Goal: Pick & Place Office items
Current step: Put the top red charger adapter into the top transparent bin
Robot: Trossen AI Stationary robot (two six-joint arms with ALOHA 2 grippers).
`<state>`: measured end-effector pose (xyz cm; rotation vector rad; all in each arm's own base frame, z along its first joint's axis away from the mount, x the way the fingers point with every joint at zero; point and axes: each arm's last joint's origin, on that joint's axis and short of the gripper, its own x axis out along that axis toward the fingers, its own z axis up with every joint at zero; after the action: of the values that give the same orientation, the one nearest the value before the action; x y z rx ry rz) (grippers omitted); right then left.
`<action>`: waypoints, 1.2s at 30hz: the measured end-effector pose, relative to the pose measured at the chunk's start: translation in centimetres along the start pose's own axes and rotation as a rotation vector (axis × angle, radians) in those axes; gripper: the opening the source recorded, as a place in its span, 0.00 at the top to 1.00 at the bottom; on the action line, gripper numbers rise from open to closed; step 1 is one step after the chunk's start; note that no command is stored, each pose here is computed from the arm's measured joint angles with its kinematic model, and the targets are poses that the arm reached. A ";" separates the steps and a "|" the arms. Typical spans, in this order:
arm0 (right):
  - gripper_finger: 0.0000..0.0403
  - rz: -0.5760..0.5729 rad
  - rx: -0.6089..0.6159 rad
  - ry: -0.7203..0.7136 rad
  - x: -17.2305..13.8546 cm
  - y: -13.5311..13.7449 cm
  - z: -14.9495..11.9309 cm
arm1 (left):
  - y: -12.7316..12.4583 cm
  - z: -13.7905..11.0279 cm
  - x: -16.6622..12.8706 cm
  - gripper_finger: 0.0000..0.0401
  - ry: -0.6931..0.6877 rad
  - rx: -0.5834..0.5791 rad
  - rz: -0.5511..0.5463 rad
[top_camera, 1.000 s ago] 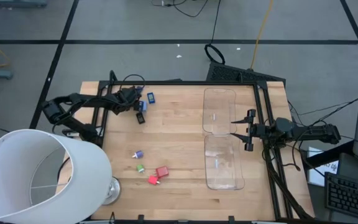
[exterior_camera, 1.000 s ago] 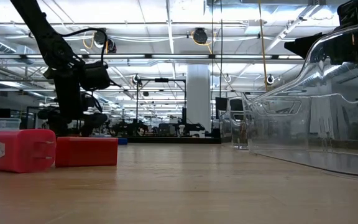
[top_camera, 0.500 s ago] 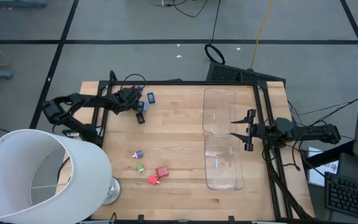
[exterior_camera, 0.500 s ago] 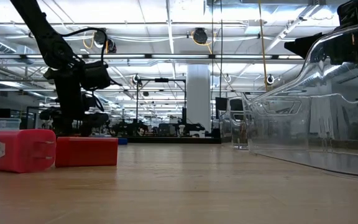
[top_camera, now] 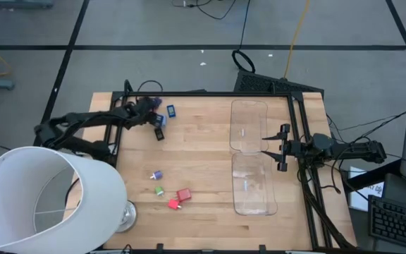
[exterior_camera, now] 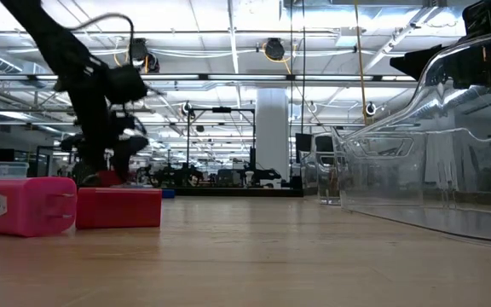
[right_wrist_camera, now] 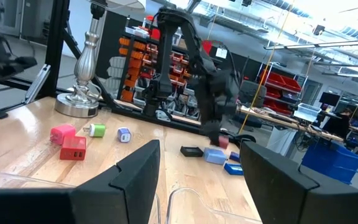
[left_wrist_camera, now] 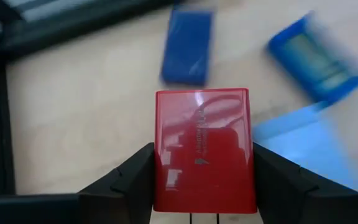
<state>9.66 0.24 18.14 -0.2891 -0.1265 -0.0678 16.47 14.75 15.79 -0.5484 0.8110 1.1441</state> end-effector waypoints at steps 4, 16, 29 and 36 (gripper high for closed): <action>0.47 0.000 0.000 0.000 0.0 0.0 0.0 | -0.5 0.5 -2.9 0.47 -0.092 0.012 -0.139; 0.47 0.000 0.000 0.000 0.0 0.0 0.0 | -4.5 -1.5 -10.3 0.47 -0.215 0.263 -0.688; 0.47 0.000 0.000 0.000 0.0 0.0 0.0 | -11.2 -5.4 -14.1 0.45 -0.290 0.379 -1.096; 0.47 0.001 0.000 0.000 0.0 0.0 0.0 | -13.9 -6.6 -13.5 0.46 -0.281 0.370 -1.215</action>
<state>9.66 0.24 18.14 -0.2891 -0.1266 -0.0672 25.15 -2.55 22.26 -0.4312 0.2960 -0.0608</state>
